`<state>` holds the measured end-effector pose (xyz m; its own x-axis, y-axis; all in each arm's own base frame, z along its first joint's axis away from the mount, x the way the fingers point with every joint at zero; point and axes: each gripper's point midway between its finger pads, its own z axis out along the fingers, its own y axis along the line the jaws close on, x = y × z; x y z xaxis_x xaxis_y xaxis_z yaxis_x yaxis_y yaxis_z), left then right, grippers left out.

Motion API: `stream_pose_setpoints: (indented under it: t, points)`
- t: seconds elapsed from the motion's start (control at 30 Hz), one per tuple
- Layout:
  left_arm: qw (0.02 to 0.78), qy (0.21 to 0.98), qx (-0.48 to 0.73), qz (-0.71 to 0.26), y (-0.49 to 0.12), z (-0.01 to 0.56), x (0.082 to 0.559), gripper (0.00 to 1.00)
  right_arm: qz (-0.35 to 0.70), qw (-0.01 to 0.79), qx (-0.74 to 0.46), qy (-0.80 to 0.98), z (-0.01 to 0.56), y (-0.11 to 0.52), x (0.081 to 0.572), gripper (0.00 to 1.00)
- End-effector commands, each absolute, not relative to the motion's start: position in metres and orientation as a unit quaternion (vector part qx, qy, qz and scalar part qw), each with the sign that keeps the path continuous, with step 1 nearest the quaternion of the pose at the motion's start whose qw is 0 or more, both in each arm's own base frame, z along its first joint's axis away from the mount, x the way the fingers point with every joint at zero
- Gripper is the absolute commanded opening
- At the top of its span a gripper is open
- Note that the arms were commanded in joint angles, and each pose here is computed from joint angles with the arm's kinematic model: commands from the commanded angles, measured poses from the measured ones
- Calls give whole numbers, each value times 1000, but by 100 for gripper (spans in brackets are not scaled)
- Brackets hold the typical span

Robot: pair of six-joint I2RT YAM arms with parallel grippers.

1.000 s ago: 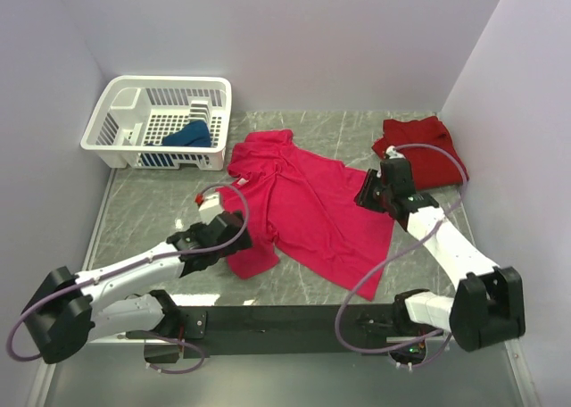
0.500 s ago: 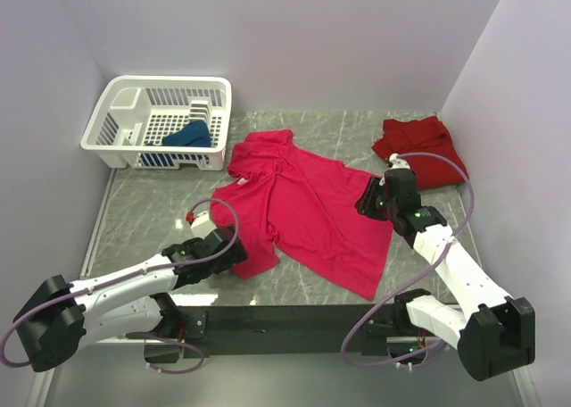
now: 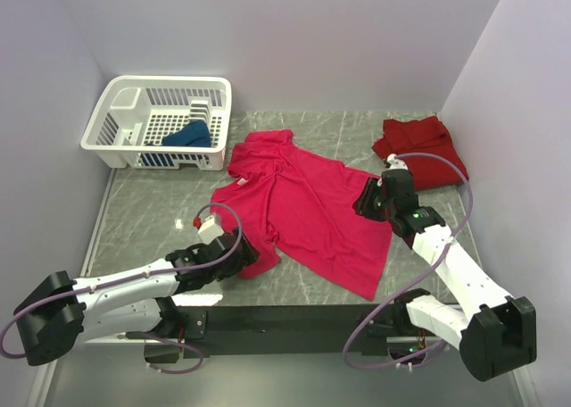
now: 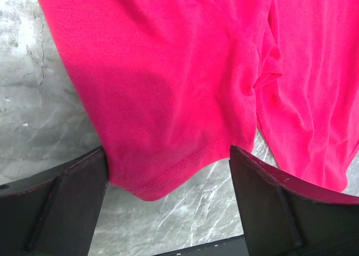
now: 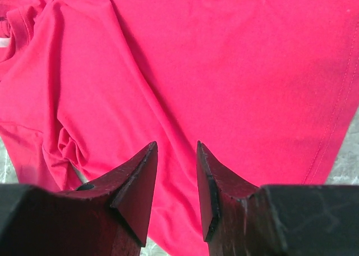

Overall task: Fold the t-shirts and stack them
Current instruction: Fold the tshirt

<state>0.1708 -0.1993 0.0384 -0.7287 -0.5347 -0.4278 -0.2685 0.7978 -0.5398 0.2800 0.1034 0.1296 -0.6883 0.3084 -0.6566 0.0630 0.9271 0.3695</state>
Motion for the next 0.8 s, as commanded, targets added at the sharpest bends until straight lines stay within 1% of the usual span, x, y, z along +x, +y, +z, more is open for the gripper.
stream_pose_setpoints:
  t: [0.0,0.03,0.07,0.13,0.17,0.23,0.27,0.33,0.37,0.4,0.57,0.63,0.77]
  points:
    - [267,912,-230,-212,-196,26,159,90,161,388,102,902,136,106,281,41]
    - [266,912,-229,-211,-196,26,158,88,160,387,102,903,135,106,280,41]
    - [263,914,-230,-207,-194,24,157,80,159,386,101,903,135,107,280,41]
    - [261,914,-230,-207,-193,22,154,69,152,383,101,906,133,109,275,41]
    - [259,915,-230,-206,-192,21,153,54,150,380,101,907,131,110,273,41]
    - [261,915,-231,-203,-189,19,152,39,145,371,98,912,125,113,266,41]
    - [263,915,-230,-201,-188,19,152,25,143,365,97,915,120,114,263,41]
    - [266,915,-230,-198,-186,23,153,13,140,357,94,919,115,117,258,41]
    - [271,915,-225,-195,-186,26,155,3,137,352,94,921,111,118,254,41]
    - [275,916,-224,-187,-182,27,155,0,136,348,92,923,109,119,251,41]
    - [332,902,-206,-185,-181,65,180,0,112,320,83,937,98,123,229,41]
    - [354,891,-212,-190,-178,83,197,1,98,304,90,943,94,119,218,41]
    - [371,886,-197,-199,-167,96,223,1,71,281,101,952,84,109,198,41]
